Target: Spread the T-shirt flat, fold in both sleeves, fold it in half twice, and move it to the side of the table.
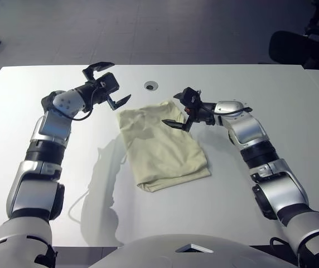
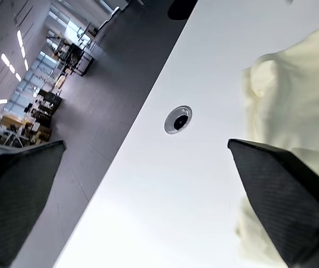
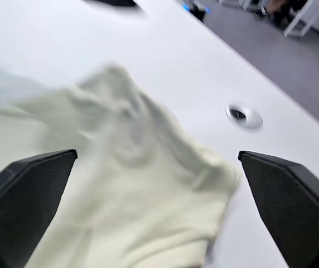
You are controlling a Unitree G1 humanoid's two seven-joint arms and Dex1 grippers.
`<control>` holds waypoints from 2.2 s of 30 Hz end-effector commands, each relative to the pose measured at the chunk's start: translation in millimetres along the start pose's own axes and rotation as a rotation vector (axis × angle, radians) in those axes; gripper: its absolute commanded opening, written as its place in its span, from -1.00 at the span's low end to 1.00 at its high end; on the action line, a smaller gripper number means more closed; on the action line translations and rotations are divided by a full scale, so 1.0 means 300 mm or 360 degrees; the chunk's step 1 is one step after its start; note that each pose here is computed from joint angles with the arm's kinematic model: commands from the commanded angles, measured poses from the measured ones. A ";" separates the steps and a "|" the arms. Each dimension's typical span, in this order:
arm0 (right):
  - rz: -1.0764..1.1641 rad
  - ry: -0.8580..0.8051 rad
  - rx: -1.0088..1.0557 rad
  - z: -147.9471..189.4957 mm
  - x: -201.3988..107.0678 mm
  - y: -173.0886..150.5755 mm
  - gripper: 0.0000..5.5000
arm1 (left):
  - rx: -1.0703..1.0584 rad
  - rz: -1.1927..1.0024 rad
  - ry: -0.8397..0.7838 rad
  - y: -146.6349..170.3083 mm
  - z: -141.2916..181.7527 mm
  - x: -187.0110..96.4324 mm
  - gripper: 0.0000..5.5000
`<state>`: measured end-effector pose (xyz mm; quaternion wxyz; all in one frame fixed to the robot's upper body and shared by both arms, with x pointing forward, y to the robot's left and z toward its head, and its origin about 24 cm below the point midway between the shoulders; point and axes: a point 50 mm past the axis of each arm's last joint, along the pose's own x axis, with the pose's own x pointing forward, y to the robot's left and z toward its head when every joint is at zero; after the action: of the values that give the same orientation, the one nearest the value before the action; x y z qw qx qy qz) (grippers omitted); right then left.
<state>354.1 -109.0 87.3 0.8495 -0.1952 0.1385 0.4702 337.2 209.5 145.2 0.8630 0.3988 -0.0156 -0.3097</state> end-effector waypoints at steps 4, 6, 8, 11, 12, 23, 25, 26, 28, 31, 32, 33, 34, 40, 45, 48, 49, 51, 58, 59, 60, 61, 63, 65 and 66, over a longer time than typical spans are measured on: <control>-0.0273 0.0335 0.0147 -0.167 -0.001 -0.062 0.96 | -0.0167 0.0104 0.0081 -0.024 0.037 -0.082 0.96; -0.0360 0.0466 0.0189 -0.225 -0.032 -0.075 0.96 | -0.0177 0.0101 0.0097 -0.028 0.048 -0.095 0.96; -0.0404 0.0537 0.0217 -0.263 -0.058 -0.080 0.96 | -0.0183 0.0095 0.0114 -0.041 0.055 -0.106 0.96; -0.0392 0.0600 0.0226 -0.296 -0.087 -0.078 0.96 | -0.0204 0.0067 0.0139 -0.075 0.059 -0.115 0.96; -0.0390 0.0597 0.0229 -0.299 -0.095 -0.079 0.96 | -0.0218 0.0039 0.0136 -0.092 0.063 -0.114 0.96; -0.0669 -0.0142 -0.0027 0.013 -0.414 -0.057 0.96 | -0.0474 -0.0765 -0.0045 -0.278 0.167 -0.327 0.96; -0.0635 -0.0068 -0.0040 -0.011 -0.483 0.032 0.96 | -0.0388 -0.0944 0.0003 -0.321 0.176 -0.378 0.96; -0.0625 -0.0037 -0.0041 -0.019 -0.503 0.065 0.96 | -0.0338 -0.0992 0.0023 -0.339 0.179 -0.393 0.96; -0.0628 0.0000 -0.0033 -0.026 -0.519 0.108 0.96 | -0.0239 -0.1057 0.0047 -0.369 0.186 -0.406 0.96; -0.0670 0.0007 -0.0005 -0.025 -0.520 0.137 0.96 | -0.0083 -0.1100 0.0067 -0.408 0.189 -0.401 0.96; -0.0685 0.0006 -0.0002 -0.023 -0.517 0.142 0.96 | 0.0004 -0.1090 0.0081 -0.419 0.184 -0.389 0.96; -0.0696 0.0009 -0.0009 -0.020 -0.513 0.148 0.96 | 0.0076 -0.1059 0.0085 -0.431 0.180 -0.371 0.96; -0.0709 0.0011 -0.0013 -0.017 -0.512 0.154 0.96 | 0.0129 -0.1022 0.0082 -0.444 0.178 -0.349 0.96; -0.0664 0.0075 -0.0142 0.006 -0.522 0.176 0.96 | 0.0490 -0.0840 0.0130 -0.557 0.153 -0.269 0.96; -0.0492 0.0177 -0.0290 0.005 -0.541 0.209 0.96 | 0.0565 -0.0802 0.0203 -0.609 0.122 -0.263 0.71; -0.0360 0.0235 -0.0388 0.002 -0.538 0.238 0.96 | 0.0572 -0.0781 0.0212 -0.621 0.115 -0.244 0.48; -0.0295 0.0265 -0.0429 -0.002 -0.538 0.253 0.96 | 0.0571 -0.0777 0.0206 -0.623 0.117 -0.237 0.44; -0.0171 0.0326 -0.0515 -0.012 -0.539 0.282 0.96 | 0.0565 -0.0782 0.0193 -0.629 0.120 -0.229 0.32; 0.0106 0.0522 -0.0738 -0.032 -0.569 0.324 0.96 | 0.0570 -0.0837 0.0164 -0.649 0.122 -0.215 -0.14; 0.0137 0.0539 -0.0760 -0.035 -0.571 0.331 0.96 | 0.0572 -0.0844 0.0162 -0.649 0.121 -0.214 -0.20; 0.0160 0.0546 -0.0780 -0.037 -0.570 0.339 0.96 | 0.0574 -0.0851 0.0161 -0.647 0.120 -0.214 -0.26; 0.0181 0.0546 -0.0799 -0.038 -0.567 0.348 0.96 | 0.0576 -0.0857 0.0161 -0.645 0.118 -0.215 -0.34; 0.0217 0.0526 -0.0802 -0.040 -0.561 0.373 0.96 | 0.0581 -0.0868 0.0160 -0.640 0.116 -0.216 -0.47; 0.0237 0.0509 -0.0793 -0.049 -0.550 0.402 0.96 | 0.0586 -0.0876 0.0166 -0.633 0.108 -0.215 -0.57; 0.0244 0.0511 -0.0796 -0.057 -0.546 0.414 0.96 | 0.0589 -0.0879 0.0168 -0.630 0.105 -0.215 -0.67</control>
<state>168.9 -184.1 121.1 0.7095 -0.4585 0.1674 0.5083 178.4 121.9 59.6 0.6739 0.5501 0.0428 -0.4913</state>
